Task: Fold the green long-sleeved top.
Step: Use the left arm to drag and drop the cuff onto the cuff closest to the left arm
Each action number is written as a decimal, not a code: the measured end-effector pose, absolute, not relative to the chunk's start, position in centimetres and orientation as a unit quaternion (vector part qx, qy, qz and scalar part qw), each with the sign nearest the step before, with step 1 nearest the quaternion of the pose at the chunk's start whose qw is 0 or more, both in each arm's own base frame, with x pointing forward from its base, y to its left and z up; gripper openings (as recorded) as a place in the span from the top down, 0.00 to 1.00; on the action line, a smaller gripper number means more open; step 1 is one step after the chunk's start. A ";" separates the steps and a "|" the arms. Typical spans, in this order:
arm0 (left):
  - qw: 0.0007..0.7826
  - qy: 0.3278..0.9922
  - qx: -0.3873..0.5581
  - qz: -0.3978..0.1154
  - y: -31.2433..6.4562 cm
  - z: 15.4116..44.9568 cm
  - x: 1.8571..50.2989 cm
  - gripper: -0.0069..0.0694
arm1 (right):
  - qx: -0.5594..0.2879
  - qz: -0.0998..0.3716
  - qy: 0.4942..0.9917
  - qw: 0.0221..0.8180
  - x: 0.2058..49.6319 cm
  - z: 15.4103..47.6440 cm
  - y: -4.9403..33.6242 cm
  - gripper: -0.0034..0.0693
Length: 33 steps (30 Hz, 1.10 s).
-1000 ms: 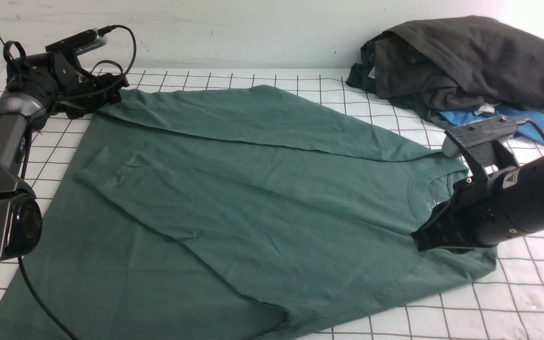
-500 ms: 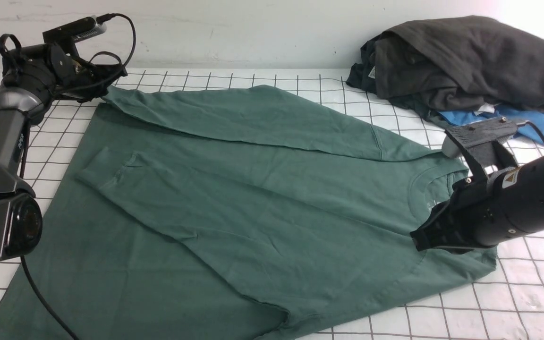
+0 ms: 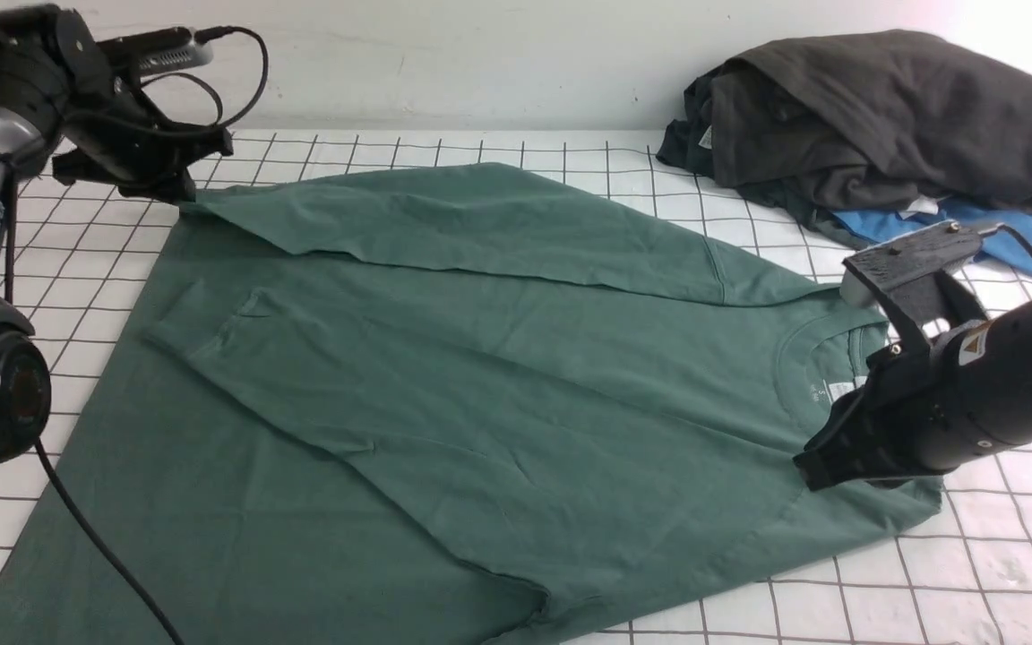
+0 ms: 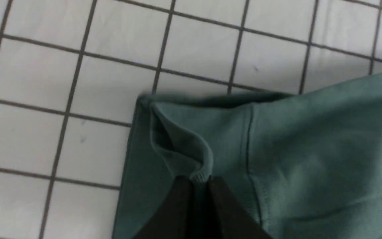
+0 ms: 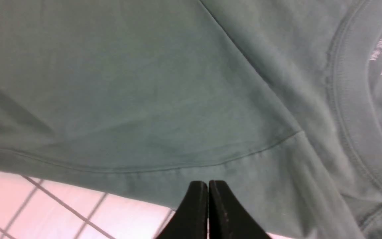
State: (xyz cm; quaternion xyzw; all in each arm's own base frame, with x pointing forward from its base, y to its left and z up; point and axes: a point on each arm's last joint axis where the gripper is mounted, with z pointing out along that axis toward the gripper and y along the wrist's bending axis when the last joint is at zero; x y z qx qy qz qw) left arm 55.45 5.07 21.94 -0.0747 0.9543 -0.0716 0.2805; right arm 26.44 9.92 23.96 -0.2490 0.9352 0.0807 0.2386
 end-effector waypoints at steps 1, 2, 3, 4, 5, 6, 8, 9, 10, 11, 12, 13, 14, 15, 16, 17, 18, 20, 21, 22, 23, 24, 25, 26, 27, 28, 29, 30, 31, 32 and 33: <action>0.282 0.954 -0.069 -0.070 5.0 23.0 55.1 0.88 | -0.252 0.077 0.934 0.240 26.4 24.1 9.9 0.96; 0.285 0.954 -0.068 -0.070 5.0 24.0 54.7 0.88 | -0.255 0.074 0.933 0.243 26.3 24.2 9.8 0.96; 0.290 0.952 -0.066 -0.069 4.9 25.2 54.3 0.88 | -0.256 0.073 0.932 0.245 26.3 24.4 9.7 0.96; 0.290 0.952 -0.065 -0.068 4.9 26.2 53.9 0.88 | -0.257 0.072 0.931 0.249 26.1 24.7 9.7 0.96; 0.290 0.953 -0.063 -0.068 4.8 26.4 53.8 0.88 | -0.258 0.071 0.930 0.252 26.1 24.8 9.7 0.96; 0.282 0.955 -0.063 -0.067 4.8 26.7 53.3 0.88 | -0.258 0.071 0.929 0.255 25.9 25.1 9.6 0.96; 0.269 0.960 -0.053 -0.062 4.4 28.1 52.0 0.88 | -0.259 0.072 0.926 0.265 25.6 25.8 9.5 0.96; 0.253 0.965 -0.046 -0.057 4.2 28.1 51.2 0.88 | -0.259 0.071 0.924 0.272 25.4 26.1 9.4 0.96; 0.204 0.977 -0.038 -0.047 3.8 26.9 49.5 0.88 | -0.262 0.068 0.921 0.282 25.1 26.7 9.3 0.96; 0.203 0.978 -0.037 -0.044 3.7 27.2 49.2 0.88 | -0.262 0.067 0.920 0.283 25.1 26.7 9.3 0.96; 0.150 0.987 -0.032 -0.036 3.3 25.5 47.2 0.88 | -0.265 0.064 0.918 0.288 24.9 27.0 9.2 0.96; 0.123 0.991 -0.031 -0.031 3.2 24.5 46.1 0.88 | -0.266 0.063 0.917 0.290 24.9 27.2 9.1 0.96; 0.089 0.995 -0.029 -0.027 3.1 23.1 44.8 0.88 | -0.266 0.062 0.917 0.290 24.8 27.2 9.1 0.96; 0.077 0.996 -0.029 -0.021 3.1 22.6 43.9 0.88 | -0.267 0.062 0.917 0.290 24.8 27.2 9.1 0.96; 0.071 0.997 -0.029 -0.012 3.2 21.8 42.9 0.88 | -0.266 0.062 0.917 0.290 24.8 27.2 9.1 0.96; 0.077 0.997 -0.030 -0.009 3.2 21.5 42.4 0.88 | -0.266 0.062 0.917 0.291 24.8 27.2 9.1 0.96; 0.084 0.996 -0.032 -0.009 3.2 21.6 42.1 0.88 | -0.266 0.062 0.917 0.292 24.9 27.2 9.1 0.96; 0.102 0.994 -0.034 -0.012 3.0 22.6 41.8 0.88 | -0.267 0.062 0.915 0.296 24.9 27.3 9.1 0.96; 0.117 0.992 -0.031 -0.017 2.6 24.0 41.6 0.88 | -0.266 0.063 0.915 0.295 24.9 27.3 9.1 0.96; 0.134 0.990 -0.025 -0.023 2.0 25.6 41.4 0.88 | -0.267 0.062 0.915 0.296 24.9 27.3 9.1 0.96; 0.146 0.989 -0.019 -0.028 1.6 26.9 41.1 0.88 | -0.267 0.062 0.915 0.296 24.9 27.3 9.1 0.96; 0.151 0.988 -0.016 -0.029 1.4 27.4 41.1 0.88 | -0.267 0.062 0.915 0.296 24.9 27.3 9.1 0.96; 0.170 0.985 -0.005 -0.031 0.7 29.6 40.5 0.88 | -0.267 0.063 0.915 0.296 24.9 27.3 9.1 0.96; 0.185 0.982 0.004 -0.028 0.2 31.1 39.9 0.87 | -0.267 0.063 0.915 0.296 24.9 27.3 9.1 0.96; 0.196 0.980 0.011 -0.025 -0.2 32.3 39.3 0.88 | -0.267 0.063 0.915 0.296 24.9 27.3 9.1 0.96; 0.203 0.979 0.015 -0.018 -0.3 33.2 38.6 0.88 | -0.267 0.063 0.915 0.296 24.9 27.3 9.1 0.96; 0.205 0.979 0.016 -0.014 -0.3 33.4 38.3 0.88 | -0.267 0.063 0.915 0.296 24.9 27.3 9.1 0.96; 0.200 0.980 0.008 0.005 0.0 33.2 37.4 0.87 | -0.266 0.063 0.915 0.298 24.9 27.3 9.2 0.96; 0.202 0.979 0.008 0.012 0.1 33.2 37.3 0.87 | -0.266 0.063 0.914 0.298 24.9 27.3 9.2 0.96; 0.187 0.982 -0.003 0.037 0.6 31.4 36.9 0.87 | -0.266 0.063 0.914 0.300 25.0 27.3 9.2 0.96; 0.185 0.982 -0.007 0.040 0.7 31.1 36.8 0.87 | -0.266 0.064 0.914 0.300 25.0 27.3 9.2 0.96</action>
